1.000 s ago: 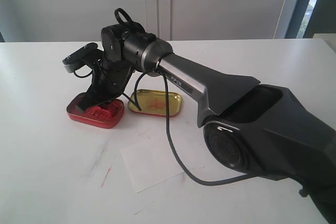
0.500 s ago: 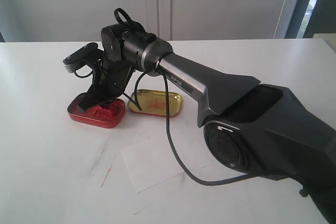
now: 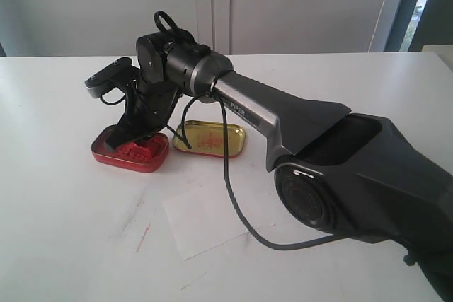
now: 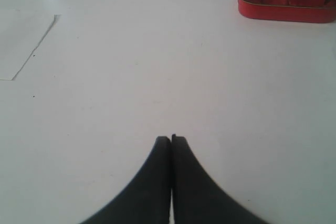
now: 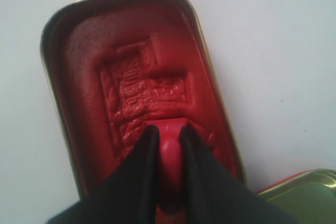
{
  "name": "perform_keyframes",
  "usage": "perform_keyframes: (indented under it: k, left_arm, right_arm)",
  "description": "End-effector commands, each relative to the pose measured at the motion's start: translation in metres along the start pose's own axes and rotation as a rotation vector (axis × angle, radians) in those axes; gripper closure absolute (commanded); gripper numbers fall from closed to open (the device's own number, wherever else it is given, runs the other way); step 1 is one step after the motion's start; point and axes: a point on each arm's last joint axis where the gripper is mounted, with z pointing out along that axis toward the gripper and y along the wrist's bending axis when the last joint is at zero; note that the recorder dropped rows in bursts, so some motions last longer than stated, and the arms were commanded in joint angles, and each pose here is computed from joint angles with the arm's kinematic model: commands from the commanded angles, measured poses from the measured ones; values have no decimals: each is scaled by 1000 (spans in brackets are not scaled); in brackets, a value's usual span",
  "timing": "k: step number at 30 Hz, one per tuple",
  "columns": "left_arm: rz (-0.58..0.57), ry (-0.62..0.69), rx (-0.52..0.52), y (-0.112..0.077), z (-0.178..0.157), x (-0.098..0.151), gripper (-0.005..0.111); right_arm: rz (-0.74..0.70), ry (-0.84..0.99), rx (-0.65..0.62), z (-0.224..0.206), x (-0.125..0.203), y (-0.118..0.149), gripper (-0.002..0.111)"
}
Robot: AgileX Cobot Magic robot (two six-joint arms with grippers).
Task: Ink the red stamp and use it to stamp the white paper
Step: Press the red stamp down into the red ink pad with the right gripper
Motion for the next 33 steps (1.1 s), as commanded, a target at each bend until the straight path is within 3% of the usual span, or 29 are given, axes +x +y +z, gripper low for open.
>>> perform_keyframes:
  k: [1, 33]
  left_arm:
    - [-4, 14, 3, 0, 1, 3, 107]
    - [-4, 14, 3, 0, 1, 3, 107]
  right_arm:
    - [-7, -5, 22, -11, -3, -2, 108]
    - [-8, -58, 38, -20, -10, -4, 108]
